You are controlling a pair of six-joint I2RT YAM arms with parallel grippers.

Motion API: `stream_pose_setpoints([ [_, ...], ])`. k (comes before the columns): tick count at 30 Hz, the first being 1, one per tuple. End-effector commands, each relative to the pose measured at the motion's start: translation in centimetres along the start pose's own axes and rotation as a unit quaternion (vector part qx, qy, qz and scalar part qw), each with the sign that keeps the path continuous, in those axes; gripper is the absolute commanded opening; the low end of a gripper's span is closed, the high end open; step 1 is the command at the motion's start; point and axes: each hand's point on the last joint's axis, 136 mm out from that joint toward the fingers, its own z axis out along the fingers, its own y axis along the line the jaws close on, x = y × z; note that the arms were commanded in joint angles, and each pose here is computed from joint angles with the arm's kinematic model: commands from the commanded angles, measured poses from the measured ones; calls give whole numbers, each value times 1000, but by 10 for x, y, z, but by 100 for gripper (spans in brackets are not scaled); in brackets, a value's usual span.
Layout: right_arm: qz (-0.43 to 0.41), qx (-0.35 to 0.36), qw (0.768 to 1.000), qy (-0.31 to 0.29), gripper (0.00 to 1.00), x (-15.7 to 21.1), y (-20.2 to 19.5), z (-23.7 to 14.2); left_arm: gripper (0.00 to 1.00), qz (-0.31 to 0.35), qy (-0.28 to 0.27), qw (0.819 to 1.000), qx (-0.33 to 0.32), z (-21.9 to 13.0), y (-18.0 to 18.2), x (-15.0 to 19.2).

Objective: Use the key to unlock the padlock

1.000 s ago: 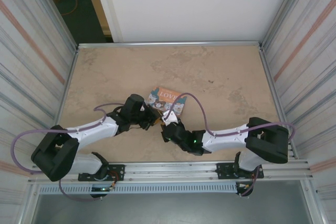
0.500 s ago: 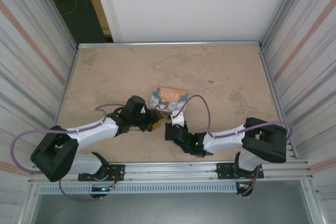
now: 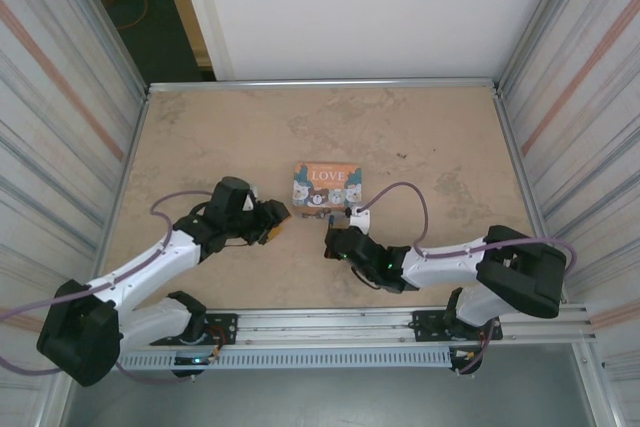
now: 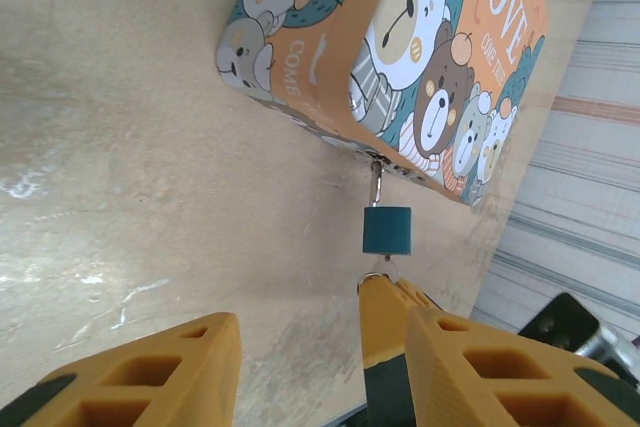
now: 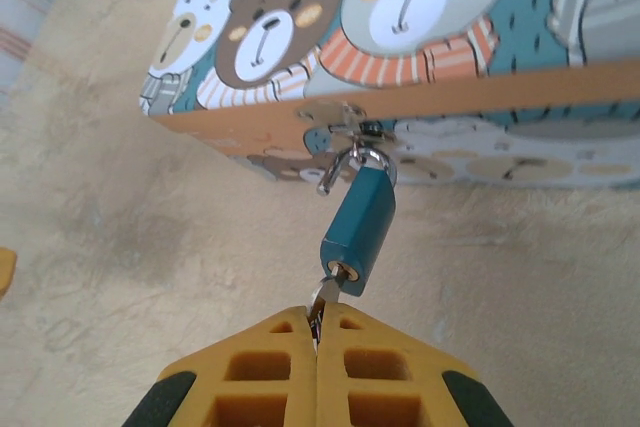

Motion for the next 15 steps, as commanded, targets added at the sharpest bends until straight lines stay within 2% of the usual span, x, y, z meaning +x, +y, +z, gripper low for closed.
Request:
stream_pose_setpoints([
  [1, 71, -2, 997, 43, 0, 14, -14, -2, 46, 32, -18, 999, -15, -13, -1, -7],
  [7, 143, -9, 989, 33, 0, 6, -28, -6, 46, 35, -22, 999, -14, -17, -1, -9],
  [15, 191, -22, 979, 62, 0, 3, -40, -7, 46, 35, -18, 999, -14, -16, 0, -9],
])
